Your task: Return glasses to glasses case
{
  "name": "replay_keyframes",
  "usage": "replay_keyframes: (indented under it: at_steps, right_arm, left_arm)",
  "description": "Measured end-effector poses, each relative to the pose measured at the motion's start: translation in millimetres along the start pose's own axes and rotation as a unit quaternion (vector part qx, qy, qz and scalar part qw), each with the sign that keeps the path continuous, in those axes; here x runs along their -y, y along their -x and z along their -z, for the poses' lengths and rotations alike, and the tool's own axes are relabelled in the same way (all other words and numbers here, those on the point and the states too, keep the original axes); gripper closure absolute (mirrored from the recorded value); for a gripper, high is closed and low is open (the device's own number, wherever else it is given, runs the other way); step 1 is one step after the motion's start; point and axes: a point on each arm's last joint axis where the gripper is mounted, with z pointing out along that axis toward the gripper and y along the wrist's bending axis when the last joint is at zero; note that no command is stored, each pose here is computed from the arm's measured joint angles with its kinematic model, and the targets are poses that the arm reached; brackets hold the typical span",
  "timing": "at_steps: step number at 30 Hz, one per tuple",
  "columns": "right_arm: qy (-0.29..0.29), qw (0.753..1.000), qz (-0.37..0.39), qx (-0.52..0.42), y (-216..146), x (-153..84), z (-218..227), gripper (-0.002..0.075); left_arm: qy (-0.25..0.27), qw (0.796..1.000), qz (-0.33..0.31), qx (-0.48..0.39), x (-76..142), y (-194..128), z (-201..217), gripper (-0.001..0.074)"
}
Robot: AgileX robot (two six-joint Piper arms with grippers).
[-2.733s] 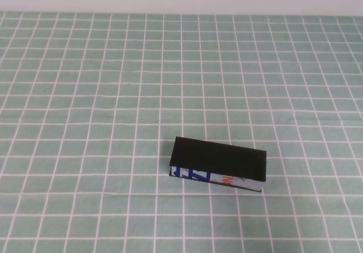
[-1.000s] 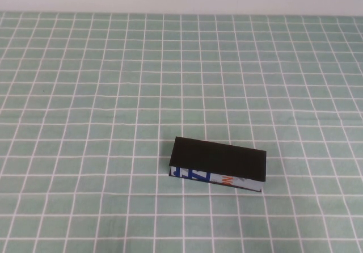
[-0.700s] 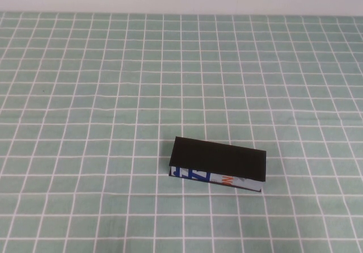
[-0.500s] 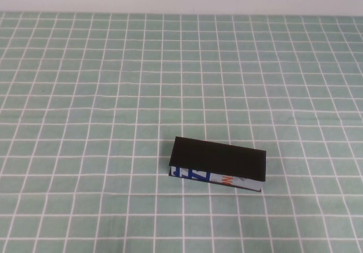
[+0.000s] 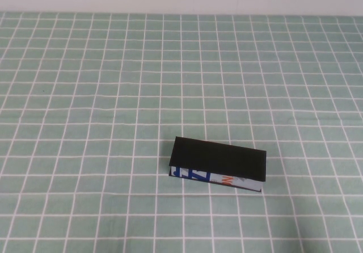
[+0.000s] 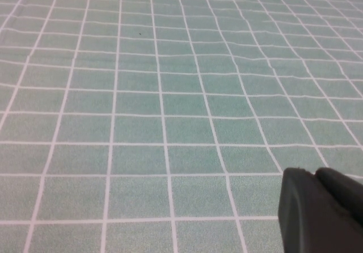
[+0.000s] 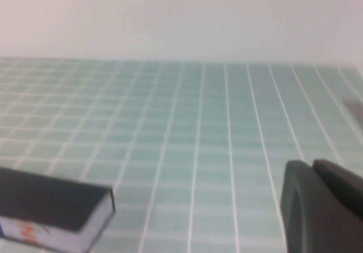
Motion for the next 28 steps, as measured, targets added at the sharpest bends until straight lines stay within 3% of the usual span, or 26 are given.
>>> replay_keyframes:
  at_steps: [4,8,28]
  right_arm:
    - [-0.011,0.998,-0.036,-0.046,-40.5,2.9,-7.7,0.0737]
    - [0.0,0.994,-0.045,-0.095,-55.1,0.9,-7.9,0.0737]
    - [0.015,0.991,-0.087,-0.099,-55.6,-2.8,-7.6,0.0737]
  left_arm:
    - [0.0,1.0,0.0,0.0,0.0,0.0,0.0,0.0737]
    - [0.0,1.0,0.0,0.0,0.0,0.0,0.0,0.0737]
    - [0.0,1.0,0.0,0.0,0.0,0.0,0.0,0.0737]
